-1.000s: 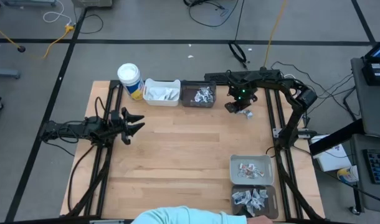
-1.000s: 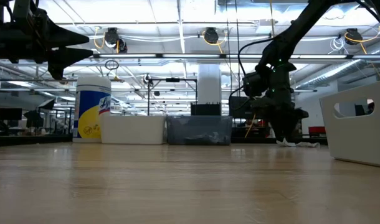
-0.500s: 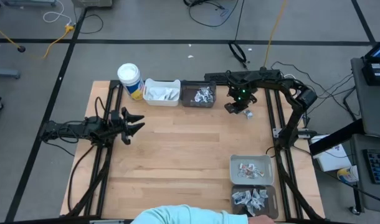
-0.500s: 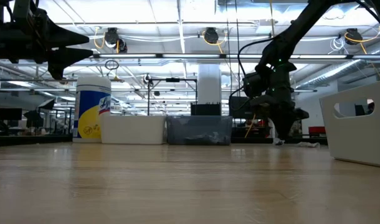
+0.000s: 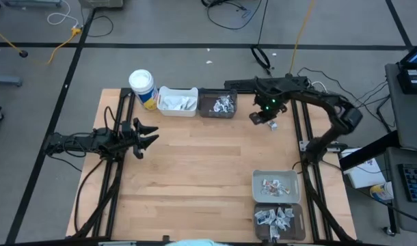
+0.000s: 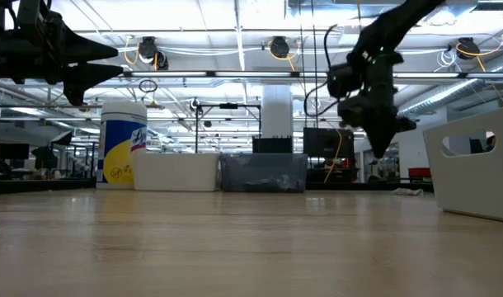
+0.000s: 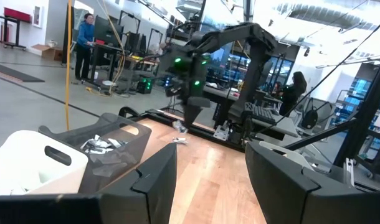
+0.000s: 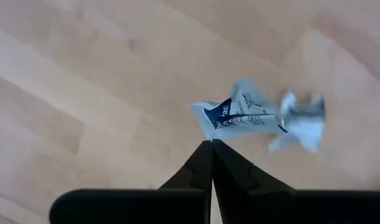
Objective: Pick & Place First Aid Supplies
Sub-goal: Put the blue alcohol pad into the bottom black bin
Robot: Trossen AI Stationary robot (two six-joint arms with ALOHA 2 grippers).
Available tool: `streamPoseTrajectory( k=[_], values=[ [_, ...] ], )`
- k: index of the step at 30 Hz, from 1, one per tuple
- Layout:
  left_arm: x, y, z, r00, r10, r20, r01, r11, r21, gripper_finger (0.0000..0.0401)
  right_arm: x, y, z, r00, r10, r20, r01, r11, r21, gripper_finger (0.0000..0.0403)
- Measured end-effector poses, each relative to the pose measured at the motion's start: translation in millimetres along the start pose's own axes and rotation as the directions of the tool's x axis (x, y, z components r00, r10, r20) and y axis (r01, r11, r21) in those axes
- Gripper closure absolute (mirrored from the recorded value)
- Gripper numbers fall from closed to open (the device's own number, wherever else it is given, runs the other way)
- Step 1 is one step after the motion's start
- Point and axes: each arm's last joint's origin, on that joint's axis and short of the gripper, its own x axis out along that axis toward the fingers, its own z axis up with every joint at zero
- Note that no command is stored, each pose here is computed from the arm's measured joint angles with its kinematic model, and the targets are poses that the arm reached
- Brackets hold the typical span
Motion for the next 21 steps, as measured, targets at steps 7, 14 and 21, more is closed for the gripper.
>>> streamPoseTrajectory(
  k=[7,14,21],
  values=[
    [0.0,0.0,0.0,1.0,0.0,0.0,0.0,1.0,0.0,0.0205,-35.2,16.9,-48.9,0.997,-0.077,0.026,0.076,0.997,0.033,0.0403],
    [0.0,0.0,0.0,1.0,0.0,0.0,0.0,1.0,0.0,0.0205,-54.1,37.3,-96.3,0.997,-0.071,0.033,0.067,0.993,0.102,0.0403],
    [0.0,0.0,0.0,1.0,0.0,0.0,0.0,1.0,0.0,0.0205,-52.6,60.5,-132.2,0.993,-0.12,0.022,0.116,0.985,0.13,0.0403]
  ],
)
